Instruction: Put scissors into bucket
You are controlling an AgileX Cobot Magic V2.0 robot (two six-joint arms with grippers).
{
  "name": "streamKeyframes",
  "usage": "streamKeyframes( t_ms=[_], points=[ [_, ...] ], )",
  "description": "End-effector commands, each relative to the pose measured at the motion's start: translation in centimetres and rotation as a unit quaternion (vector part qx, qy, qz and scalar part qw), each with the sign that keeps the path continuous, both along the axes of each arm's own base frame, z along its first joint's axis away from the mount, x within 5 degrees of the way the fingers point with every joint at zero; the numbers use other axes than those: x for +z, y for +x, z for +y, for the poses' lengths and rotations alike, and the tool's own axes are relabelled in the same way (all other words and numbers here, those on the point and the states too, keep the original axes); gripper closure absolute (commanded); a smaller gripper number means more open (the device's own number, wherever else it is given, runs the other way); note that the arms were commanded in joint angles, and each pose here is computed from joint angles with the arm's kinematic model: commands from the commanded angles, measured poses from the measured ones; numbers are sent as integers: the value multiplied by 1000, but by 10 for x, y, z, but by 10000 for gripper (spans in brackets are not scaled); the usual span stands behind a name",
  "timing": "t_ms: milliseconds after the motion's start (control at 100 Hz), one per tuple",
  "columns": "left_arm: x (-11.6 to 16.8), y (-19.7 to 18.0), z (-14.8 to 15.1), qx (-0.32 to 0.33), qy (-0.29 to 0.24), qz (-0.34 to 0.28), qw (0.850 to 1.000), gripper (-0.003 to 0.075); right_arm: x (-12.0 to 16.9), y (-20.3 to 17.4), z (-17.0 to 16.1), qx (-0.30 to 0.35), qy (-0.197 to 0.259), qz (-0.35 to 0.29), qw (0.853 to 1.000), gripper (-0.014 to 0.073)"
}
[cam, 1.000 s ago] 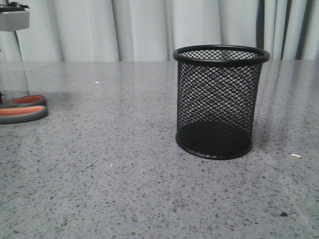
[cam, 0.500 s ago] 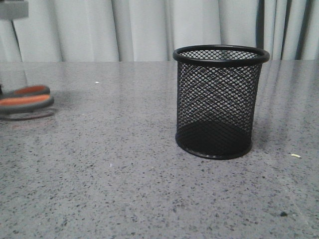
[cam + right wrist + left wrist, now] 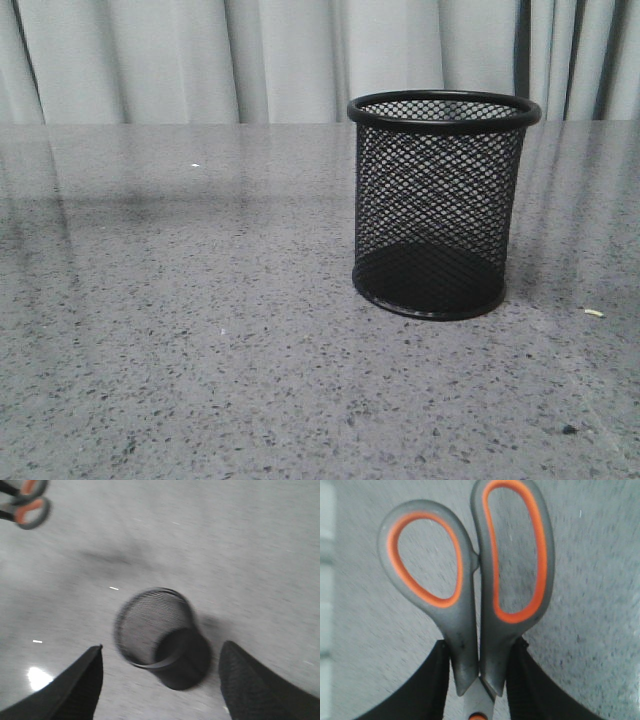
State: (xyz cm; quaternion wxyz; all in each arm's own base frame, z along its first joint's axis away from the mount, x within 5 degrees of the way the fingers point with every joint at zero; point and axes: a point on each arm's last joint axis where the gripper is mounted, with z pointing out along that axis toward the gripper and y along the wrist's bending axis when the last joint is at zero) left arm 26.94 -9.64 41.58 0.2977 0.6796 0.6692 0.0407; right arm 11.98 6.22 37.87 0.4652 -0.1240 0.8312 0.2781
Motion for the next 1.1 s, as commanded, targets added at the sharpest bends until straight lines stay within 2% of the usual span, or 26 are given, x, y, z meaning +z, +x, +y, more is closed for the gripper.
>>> streamKeyframes(
  t_ms=[0, 80, 170, 290, 470, 720, 1090],
  points=[
    [39, -30, -10, -14, -47, -45, 998, 739, 28, 1, 7, 12, 86, -55, 995, 148],
    [52, -43, -19, -23, -67, -58, 996, 739, 37, -2, 12, 35, 145, -66, 987, 148],
    [65, -58, -30, -36, -90, -67, 993, 739, 45, -5, 15, 56, 192, -76, 977, 149],
    [77, -76, -47, -71, -117, -81, 987, 739, 50, -5, 17, 69, 222, -85, 969, 149],
    [85, -95, -72, -109, -155, -84, 978, 740, 49, 0, 20, 77, 238, -72, 966, 149],
    [87, -113, -98, -156, -182, -89, 967, 739, 47, 8, 25, 103, 252, -56, 961, 149],
    [73, -109, -124, -168, -165, -79, 969, 739, 48, 11, 26, 111, 256, -65, 958, 149]
  ],
)
